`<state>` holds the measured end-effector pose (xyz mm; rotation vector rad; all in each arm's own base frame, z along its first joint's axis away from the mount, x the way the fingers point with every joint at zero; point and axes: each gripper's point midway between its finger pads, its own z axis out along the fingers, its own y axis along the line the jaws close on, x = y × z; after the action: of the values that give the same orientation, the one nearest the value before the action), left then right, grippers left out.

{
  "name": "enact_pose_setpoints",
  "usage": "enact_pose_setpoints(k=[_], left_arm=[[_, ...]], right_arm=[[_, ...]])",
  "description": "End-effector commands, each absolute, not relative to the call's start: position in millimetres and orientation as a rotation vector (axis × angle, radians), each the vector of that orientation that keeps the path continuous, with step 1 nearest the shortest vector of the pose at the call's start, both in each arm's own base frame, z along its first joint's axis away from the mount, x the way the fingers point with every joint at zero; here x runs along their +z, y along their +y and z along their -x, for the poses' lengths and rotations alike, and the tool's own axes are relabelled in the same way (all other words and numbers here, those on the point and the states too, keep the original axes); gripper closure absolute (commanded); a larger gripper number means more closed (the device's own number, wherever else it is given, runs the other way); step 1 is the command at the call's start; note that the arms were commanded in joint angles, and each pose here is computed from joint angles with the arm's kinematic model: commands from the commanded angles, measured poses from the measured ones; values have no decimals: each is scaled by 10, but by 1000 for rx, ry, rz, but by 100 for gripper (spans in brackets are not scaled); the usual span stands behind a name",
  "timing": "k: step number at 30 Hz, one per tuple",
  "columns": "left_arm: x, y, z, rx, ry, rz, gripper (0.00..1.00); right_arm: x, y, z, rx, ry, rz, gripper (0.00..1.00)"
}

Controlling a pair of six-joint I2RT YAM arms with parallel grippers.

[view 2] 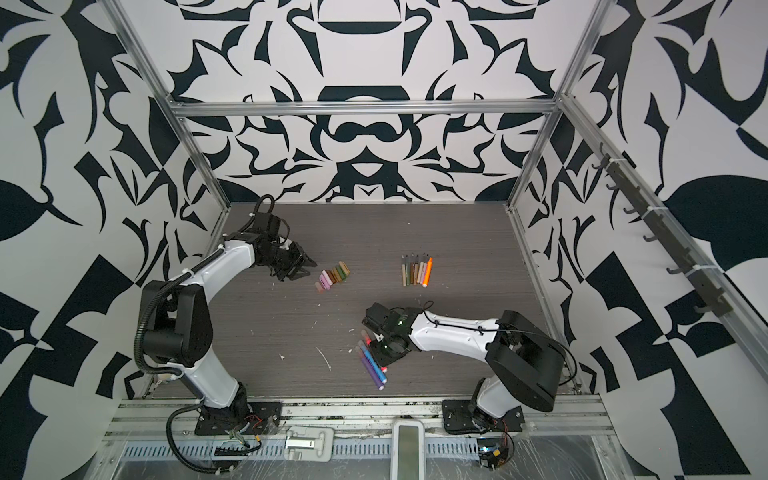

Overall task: Open the pen caps
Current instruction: 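Position the right gripper over the pink marker and close on its lower end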

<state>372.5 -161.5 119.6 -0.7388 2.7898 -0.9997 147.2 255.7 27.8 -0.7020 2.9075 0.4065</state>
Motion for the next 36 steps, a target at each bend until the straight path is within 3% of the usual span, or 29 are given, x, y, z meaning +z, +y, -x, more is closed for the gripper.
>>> enact_pose_setpoints(k=[1, 11, 13, 17, 20, 27, 36], left_arm=[[1262, -1659, -3789, -1010, 2775, 736, 63], [1372, -1861, -3734, -1045, 2766, 691, 63], [1404, -1930, -3709, -1058, 2768, 674, 63], [1467, -1989, -3688, -1061, 2760, 652, 63], [1469, -1981, -3680, -1057, 2760, 649, 63], [1434, -1959, -3624, -1044, 2772, 658, 63], [1428, -1872, -3490, -1018, 2748, 697, 63]], right_arm=[[195, 2370, -1482, 273, 2958, 647, 76], [402, 2194, -1876, 464, 2984, 426, 90], [463, 2180, -1931, 502, 2977, 445, 88], [585, 2245, -1914, 522, 2933, 626, 71], [680, 2393, -1832, 563, 2869, 732, 65], [636, 2646, -1561, 492, 2831, 867, 62], [423, 2598, -1447, 331, 2871, 849, 68]])
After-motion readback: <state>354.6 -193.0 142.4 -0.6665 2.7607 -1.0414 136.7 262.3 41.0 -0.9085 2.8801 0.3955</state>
